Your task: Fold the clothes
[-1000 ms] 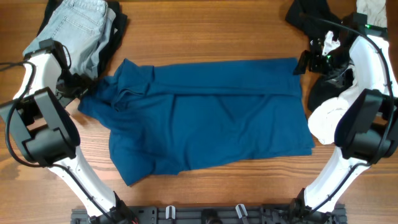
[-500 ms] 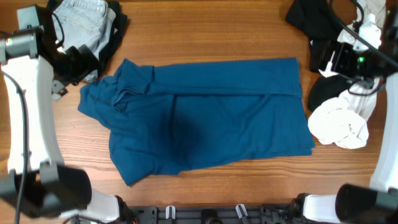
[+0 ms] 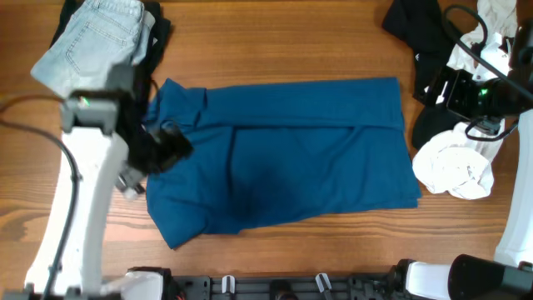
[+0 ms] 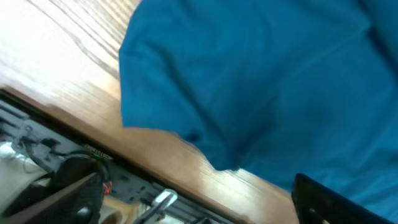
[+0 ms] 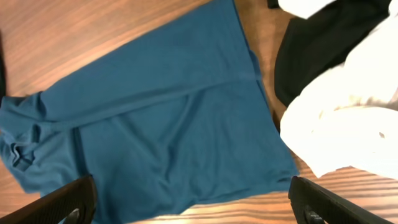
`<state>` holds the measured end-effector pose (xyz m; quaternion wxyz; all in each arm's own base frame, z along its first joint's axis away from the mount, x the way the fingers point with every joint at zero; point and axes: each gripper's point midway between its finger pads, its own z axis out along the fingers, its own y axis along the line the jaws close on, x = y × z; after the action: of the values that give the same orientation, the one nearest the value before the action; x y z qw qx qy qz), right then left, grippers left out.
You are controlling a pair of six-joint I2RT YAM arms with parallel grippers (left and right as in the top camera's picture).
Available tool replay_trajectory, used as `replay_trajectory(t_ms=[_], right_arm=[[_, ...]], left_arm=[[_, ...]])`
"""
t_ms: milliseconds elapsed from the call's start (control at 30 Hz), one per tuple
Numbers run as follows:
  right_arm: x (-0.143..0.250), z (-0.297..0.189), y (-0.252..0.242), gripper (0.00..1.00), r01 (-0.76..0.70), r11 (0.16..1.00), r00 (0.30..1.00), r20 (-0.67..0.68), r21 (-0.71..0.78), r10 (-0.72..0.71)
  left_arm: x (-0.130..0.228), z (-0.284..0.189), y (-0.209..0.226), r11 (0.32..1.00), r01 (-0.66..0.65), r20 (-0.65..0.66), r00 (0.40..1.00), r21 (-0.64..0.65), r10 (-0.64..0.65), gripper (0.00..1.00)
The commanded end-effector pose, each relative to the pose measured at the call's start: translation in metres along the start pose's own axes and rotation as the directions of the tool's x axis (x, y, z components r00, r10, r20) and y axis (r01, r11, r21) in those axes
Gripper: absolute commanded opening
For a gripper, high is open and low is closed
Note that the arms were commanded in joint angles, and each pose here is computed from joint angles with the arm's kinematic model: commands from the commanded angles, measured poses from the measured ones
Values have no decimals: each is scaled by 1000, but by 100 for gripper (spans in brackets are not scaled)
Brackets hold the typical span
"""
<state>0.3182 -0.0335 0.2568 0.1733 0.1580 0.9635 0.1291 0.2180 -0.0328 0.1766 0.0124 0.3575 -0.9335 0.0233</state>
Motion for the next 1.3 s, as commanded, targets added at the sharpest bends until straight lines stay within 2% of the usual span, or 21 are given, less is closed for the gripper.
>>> replay_trajectory(t_ms=[0, 167, 333, 533, 667, 800, 967, 1267], right_arm=[[5, 16, -7, 100, -28, 1000, 999, -25, 13, 28], [10, 32, -10, 100, -35, 999, 998, -48, 1, 35], [15, 42, -14, 100, -40, 999, 997, -67, 4, 41], [13, 42, -14, 100, -40, 999, 997, -63, 2, 40], [14, 42, -12, 100, -39, 999, 997, -65, -4, 39], [12, 42, -12, 100, -37, 999, 998, -57, -6, 37], [9, 42, -8, 100, -34, 999, 998, -48, -29, 33], [7, 42, -8, 100, -29, 999, 999, -40, -30, 28]], left_arm=[[29, 23, 18, 978, 207, 57, 977, -8, -206, 85], [52, 71, 38, 961, 269, 75, 962, -68, -264, 75], [64, 114, 52, 958, 253, 36, 967, -132, -251, 72], [68, 139, 50, 960, 253, 7, 967, -120, -254, 69], [77, 156, 42, 963, 254, -63, 964, -89, -260, 65], [82, 163, 48, 958, 252, -80, 961, -134, -264, 61], [81, 170, 53, 951, 248, -82, 960, -186, -266, 61], [73, 190, 59, 931, 241, -48, 963, -273, -264, 68]])
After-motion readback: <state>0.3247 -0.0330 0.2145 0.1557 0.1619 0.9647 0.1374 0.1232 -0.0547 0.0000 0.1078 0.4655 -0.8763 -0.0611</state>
